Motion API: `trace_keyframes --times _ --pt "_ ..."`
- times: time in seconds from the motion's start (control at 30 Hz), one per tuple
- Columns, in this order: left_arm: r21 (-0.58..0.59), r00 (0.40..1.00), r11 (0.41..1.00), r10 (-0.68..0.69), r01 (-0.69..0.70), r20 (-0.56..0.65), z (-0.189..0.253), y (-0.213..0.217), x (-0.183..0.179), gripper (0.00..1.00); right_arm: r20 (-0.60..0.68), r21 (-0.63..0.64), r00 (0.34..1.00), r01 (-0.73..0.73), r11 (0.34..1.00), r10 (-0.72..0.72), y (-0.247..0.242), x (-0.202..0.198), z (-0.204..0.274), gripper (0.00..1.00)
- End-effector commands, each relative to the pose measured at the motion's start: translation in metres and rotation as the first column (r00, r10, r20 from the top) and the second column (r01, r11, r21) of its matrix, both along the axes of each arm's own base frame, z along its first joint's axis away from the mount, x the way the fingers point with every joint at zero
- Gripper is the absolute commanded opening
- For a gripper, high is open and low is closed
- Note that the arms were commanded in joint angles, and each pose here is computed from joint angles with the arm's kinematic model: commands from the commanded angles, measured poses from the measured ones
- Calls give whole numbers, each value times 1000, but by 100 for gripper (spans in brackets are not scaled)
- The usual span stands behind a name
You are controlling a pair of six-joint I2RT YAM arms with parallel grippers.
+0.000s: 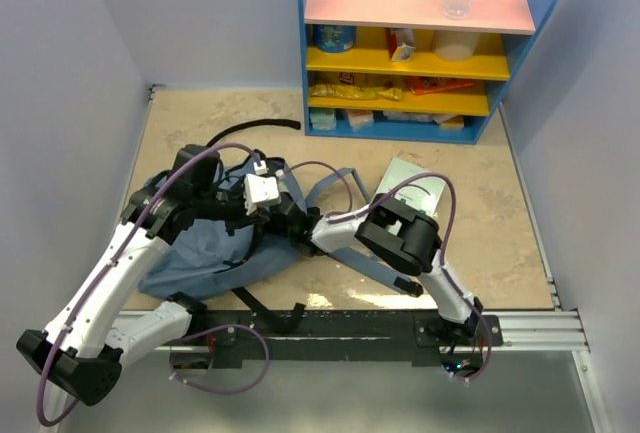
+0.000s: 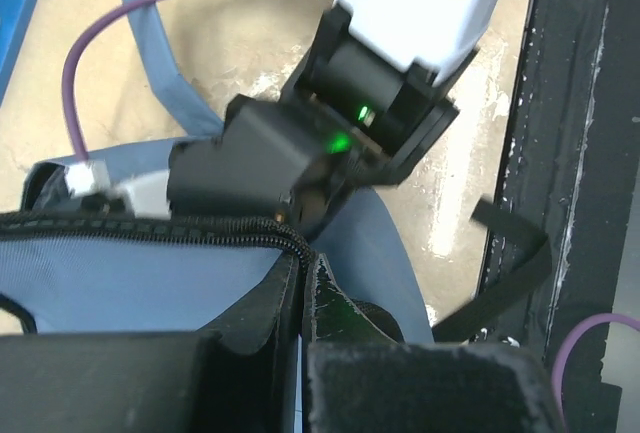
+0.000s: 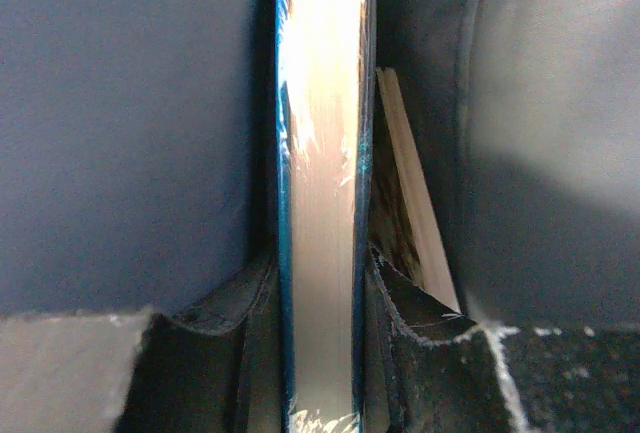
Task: Pack the student bag
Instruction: Place the book in the student bag.
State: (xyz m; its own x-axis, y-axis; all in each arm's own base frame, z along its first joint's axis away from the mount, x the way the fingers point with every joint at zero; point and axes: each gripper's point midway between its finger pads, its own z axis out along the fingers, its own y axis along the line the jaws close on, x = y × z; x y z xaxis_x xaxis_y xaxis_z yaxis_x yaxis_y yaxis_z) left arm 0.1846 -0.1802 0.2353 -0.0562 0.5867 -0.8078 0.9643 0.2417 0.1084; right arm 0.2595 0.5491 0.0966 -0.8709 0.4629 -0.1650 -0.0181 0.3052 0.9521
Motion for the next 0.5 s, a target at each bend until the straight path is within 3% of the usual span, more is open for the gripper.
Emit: trace_keyframes --times 0.0,0.1,0.13,0.17,0.23,0.27,0.3,0.33,0.43,0.47 --pt "-106 994 990 -82 89 68 36 -21 5 0 179 362 984 -43 931 -25 34 13 148 0" --pt "-112 994 990 -79 87 76 40 -22 6 0 182 240 982 -89 967 45 51 13 123 1" --pt "-119 993 989 -76 86 86 45 -22 7 0 193 191 978 -111 975 73 56 12 114 6" --pt "-125 993 989 -73 85 94 47 -23 9 0 184 161 978 -125 979 94 59 10 104 18" --pt "-131 992 988 -68 82 106 52 -23 10 0 156 99 982 -127 987 111 58 9 87 30" --pt "-133 991 988 -68 83 112 54 -24 11 0 159 77 979 -137 988 123 56 8 86 47" --pt "-132 991 988 -69 83 113 54 -24 11 0 151 -15 980 -131 991 131 51 8 68 55" --pt "-131 991 988 -66 81 115 55 -24 12 0 161 -62 978 -127 990 135 47 9 65 72" --pt "-124 990 989 -64 79 122 53 -22 12 0 195 -248 974 -67 966 117 13 11 59 99" --pt "-123 990 990 -61 76 126 52 -21 12 0 190 -307 976 -44 951 106 -4 10 46 99"
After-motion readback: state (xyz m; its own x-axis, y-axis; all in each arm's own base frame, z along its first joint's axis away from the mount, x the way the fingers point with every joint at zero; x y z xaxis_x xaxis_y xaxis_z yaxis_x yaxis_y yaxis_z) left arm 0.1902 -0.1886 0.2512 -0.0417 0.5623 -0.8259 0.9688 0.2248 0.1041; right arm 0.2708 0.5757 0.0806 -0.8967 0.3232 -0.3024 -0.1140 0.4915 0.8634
